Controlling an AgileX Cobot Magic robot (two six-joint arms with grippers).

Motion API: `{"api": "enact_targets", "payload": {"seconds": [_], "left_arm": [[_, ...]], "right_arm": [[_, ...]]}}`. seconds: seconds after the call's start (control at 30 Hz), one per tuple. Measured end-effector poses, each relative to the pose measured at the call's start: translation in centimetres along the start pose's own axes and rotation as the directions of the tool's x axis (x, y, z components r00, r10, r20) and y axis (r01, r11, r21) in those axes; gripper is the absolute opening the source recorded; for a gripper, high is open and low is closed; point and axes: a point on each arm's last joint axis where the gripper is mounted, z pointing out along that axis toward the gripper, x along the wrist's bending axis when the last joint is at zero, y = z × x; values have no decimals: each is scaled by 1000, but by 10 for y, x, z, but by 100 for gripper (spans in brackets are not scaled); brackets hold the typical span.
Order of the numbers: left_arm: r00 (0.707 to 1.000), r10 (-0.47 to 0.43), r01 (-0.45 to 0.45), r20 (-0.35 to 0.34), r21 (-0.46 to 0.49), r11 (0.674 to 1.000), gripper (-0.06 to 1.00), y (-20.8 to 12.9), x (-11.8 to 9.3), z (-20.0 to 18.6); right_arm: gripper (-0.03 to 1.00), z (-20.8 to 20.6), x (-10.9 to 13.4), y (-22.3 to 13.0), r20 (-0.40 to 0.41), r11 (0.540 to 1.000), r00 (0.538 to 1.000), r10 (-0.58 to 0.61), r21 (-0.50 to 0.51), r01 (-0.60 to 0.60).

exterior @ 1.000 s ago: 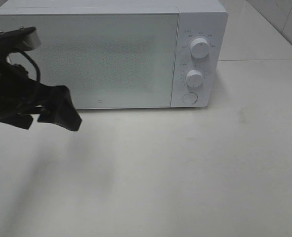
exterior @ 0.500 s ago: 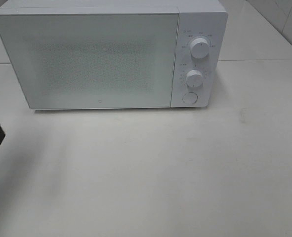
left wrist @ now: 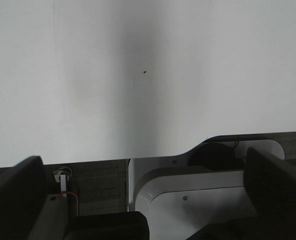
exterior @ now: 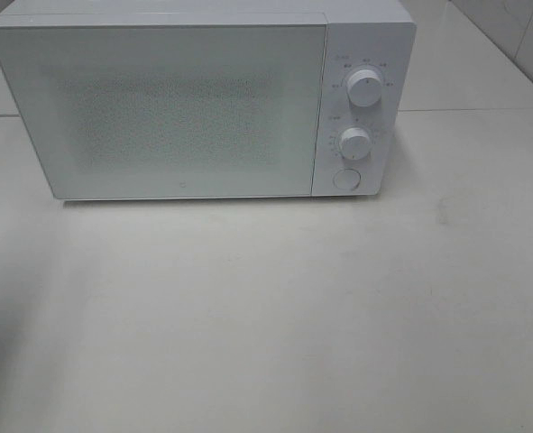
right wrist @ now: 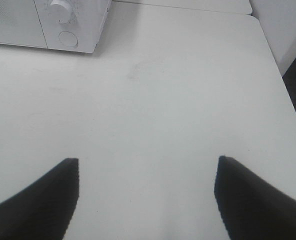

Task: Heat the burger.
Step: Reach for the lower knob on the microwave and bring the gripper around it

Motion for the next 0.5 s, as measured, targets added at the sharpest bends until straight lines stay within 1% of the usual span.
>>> {"api": "enact_targets", "payload": {"seconds": [0.03,0.1,0.13,0.2,0.23,0.27,0.3,0.37,0.4,0.43,0.47,0.5], "left_arm": [[1000,-2,2,-1,-22,1000,99,-11,0,-3],[1000,-5,4,-2,-34,999,99,-16,-1,-4],[1000,-8,8,-2,-64,998,99,-28,-1,-7],[1000,-8,7,-2,-77,997,99,-33,-2,-9],[1000,-7,6,-3,-108,994,99,-46,-2,-11],[1000,-6,5,-3,-130,991,99,-52,-3,-13],[1000,-6,5,-3,-130,991,99,-52,-3,-13],[1000,-2,1,-5,-182,983,99,-70,-3,-13],[1000,-2,1,-5,-182,983,99,-70,-3,-13],[1000,1,-2,-6,-231,973,99,-80,-3,-12],[1000,2,-4,-7,-260,966,99,-85,-3,-12],[1000,2,-4,-7,-260,966,99,-85,-3,-12]], "right_arm": [[74,0,0,0,0,1000,1000,0,0,0],[74,0,0,0,0,1000,1000,0,0,0],[74,0,0,0,0,1000,1000,0,0,0],[74,0,0,0,0,1000,1000,0,0,0],[74,0,0,0,0,1000,1000,0,0,0],[74,0,0,0,0,1000,1000,0,0,0],[74,0,0,0,0,1000,1000,0,0,0],[74,0,0,0,0,1000,1000,0,0,0],[74,0,0,0,0,1000,1000,0,0,0],[74,0,0,0,0,1000,1000,0,0,0],[74,0,0,0,0,1000,1000,0,0,0],[74,0,0,0,0,1000,1000,0,0,0]]}}
